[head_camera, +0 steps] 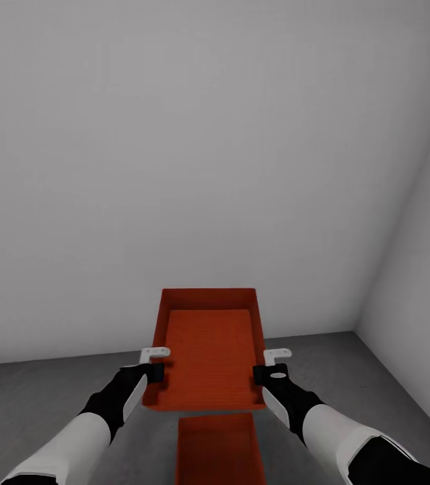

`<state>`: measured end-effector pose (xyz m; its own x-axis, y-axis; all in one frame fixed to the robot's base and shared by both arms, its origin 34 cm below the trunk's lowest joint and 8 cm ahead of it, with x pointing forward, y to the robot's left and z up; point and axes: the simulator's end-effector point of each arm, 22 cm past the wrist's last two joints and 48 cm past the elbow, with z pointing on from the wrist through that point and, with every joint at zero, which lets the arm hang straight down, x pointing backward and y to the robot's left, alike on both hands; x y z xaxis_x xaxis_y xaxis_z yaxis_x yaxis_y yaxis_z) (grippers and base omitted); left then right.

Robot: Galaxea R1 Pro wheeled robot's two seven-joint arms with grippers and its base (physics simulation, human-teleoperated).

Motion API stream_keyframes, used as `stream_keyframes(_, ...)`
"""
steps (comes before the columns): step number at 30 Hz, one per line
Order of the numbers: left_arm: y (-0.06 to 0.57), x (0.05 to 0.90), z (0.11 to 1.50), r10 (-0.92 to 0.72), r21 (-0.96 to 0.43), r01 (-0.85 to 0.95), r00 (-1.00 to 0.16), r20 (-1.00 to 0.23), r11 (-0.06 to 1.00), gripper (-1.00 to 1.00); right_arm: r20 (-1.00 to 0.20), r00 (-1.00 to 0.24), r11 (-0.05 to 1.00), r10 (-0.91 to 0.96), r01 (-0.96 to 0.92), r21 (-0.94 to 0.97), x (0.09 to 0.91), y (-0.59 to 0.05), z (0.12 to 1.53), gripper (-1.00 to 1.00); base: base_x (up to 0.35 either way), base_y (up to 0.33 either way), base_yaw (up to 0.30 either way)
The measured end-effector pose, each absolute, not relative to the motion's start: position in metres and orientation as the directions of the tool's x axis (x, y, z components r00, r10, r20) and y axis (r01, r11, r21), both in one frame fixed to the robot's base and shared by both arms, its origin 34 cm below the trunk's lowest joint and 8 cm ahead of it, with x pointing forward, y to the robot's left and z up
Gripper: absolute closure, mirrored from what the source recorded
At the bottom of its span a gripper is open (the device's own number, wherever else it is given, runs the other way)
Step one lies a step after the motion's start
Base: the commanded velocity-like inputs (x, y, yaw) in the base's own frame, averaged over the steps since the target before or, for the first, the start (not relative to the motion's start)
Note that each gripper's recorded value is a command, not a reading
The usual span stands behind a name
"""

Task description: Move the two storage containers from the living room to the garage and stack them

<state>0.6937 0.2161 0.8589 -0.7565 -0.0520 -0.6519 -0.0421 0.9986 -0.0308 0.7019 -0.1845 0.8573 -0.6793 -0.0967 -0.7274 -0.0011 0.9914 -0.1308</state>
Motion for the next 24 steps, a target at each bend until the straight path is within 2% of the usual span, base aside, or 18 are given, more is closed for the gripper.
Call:
stream_keyframes(12,0.2161,0.6935,0.8585,-0.053,-0.032,-0.042,-0.756,-0.652,0.999,1.00,-0.728,-0.679,0.991,-0.098,-0.002,-0.132,0.7019,-0.1846,0.8574,1.00,0.000,-0.260,0.000)
stream_keyframes(24,0.2137,0.6931,0.8585,-0.053,-0.030,-0.045,-0.757,-0.651,0.999,1.00,-0.727,-0.679,0.992,-0.099,-0.005,-0.130,0.7022,-0.1869,0.8569,1.00,0.000,-0.019,0.000)
